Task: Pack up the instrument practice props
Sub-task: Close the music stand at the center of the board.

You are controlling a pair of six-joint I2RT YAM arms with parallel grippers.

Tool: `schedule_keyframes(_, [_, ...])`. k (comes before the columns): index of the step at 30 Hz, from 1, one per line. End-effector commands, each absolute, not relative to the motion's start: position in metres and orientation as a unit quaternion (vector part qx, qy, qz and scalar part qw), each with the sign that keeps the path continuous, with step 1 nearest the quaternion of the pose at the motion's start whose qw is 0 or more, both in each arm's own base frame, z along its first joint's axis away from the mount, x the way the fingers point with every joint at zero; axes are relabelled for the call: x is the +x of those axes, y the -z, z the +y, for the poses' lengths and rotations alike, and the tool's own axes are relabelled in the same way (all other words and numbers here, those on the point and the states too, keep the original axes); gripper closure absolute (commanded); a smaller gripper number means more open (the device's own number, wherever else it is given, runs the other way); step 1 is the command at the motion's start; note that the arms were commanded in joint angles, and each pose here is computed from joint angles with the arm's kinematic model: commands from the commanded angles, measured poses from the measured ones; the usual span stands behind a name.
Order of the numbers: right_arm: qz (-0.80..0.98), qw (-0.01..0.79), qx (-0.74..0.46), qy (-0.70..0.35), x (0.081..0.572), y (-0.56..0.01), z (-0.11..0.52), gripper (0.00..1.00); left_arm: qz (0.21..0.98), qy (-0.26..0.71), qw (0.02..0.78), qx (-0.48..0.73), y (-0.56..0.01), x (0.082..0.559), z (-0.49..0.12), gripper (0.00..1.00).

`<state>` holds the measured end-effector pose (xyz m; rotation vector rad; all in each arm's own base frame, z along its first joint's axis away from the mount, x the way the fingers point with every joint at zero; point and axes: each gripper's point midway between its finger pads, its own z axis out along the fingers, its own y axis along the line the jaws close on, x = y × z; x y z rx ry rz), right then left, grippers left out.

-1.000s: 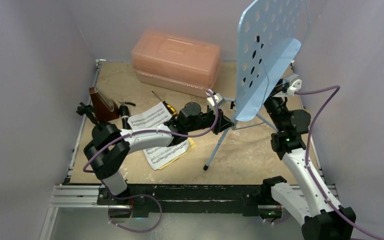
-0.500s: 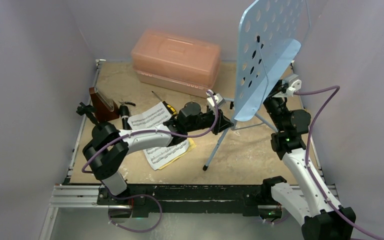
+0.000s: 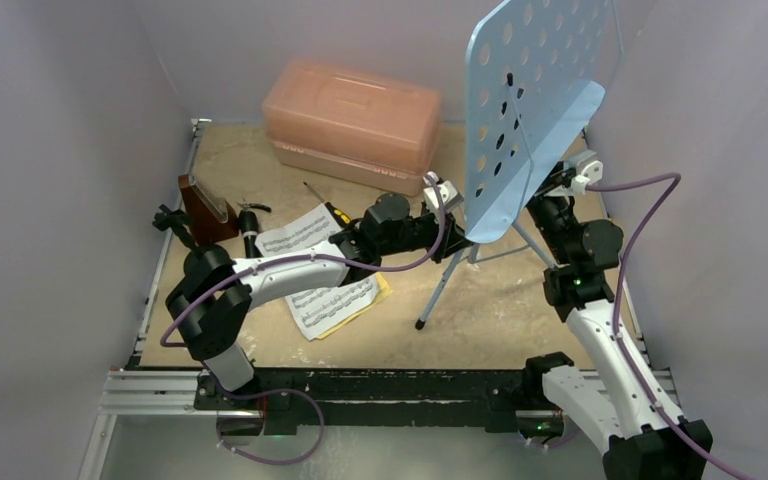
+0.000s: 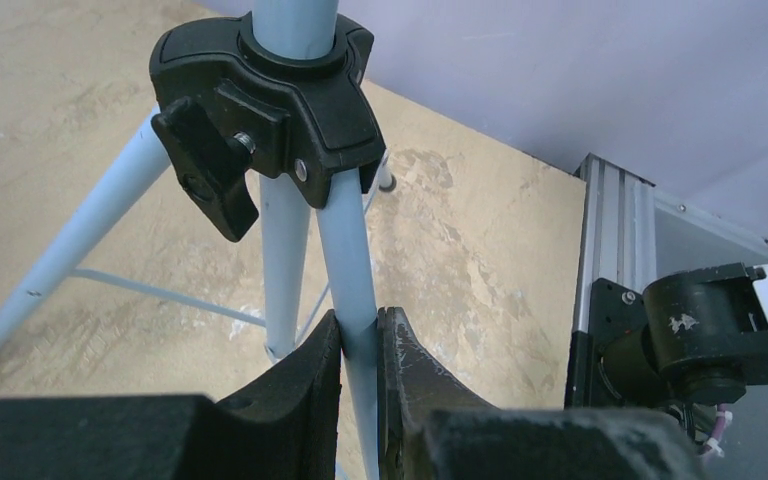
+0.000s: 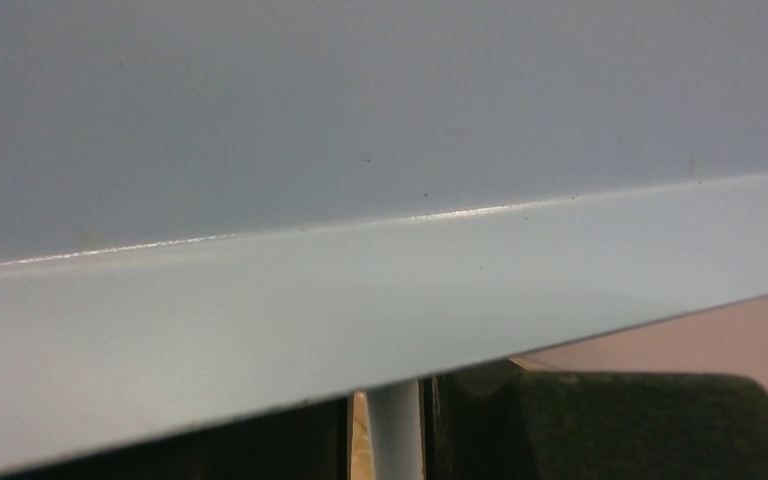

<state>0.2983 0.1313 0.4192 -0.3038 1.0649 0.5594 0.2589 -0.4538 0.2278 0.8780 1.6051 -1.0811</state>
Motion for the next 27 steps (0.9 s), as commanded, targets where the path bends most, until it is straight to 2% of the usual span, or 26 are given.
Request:
schedule_keyframes(1, [0.391,0.863,-0.146,-0.283,0.252,-0.487,0.127,1.00,0.529,0.462,0.626,0.339,-0.349,0.270,-0.455,1.00])
schedule_keyframes(17, [0.413,0.847,-0.132,-0.309,0.248,-0.462,0.128,1.00,0.453,0.459,0.703,0.299,-0.411,0.281,-0.450,1.00])
schedule_keyframes(22, [0.415,0.844,-0.134,-0.314,0.246,-0.460,0.129,1.00,0.472,0.449,0.701,0.291,-0.388,0.288,-0.450,0.99])
schedule_keyframes(27, [0.421,0.842,-0.134,-0.309,0.247,-0.456,0.129,1.00,0.486,0.440,0.701,0.280,-0.369,0.284,-0.435,0.76])
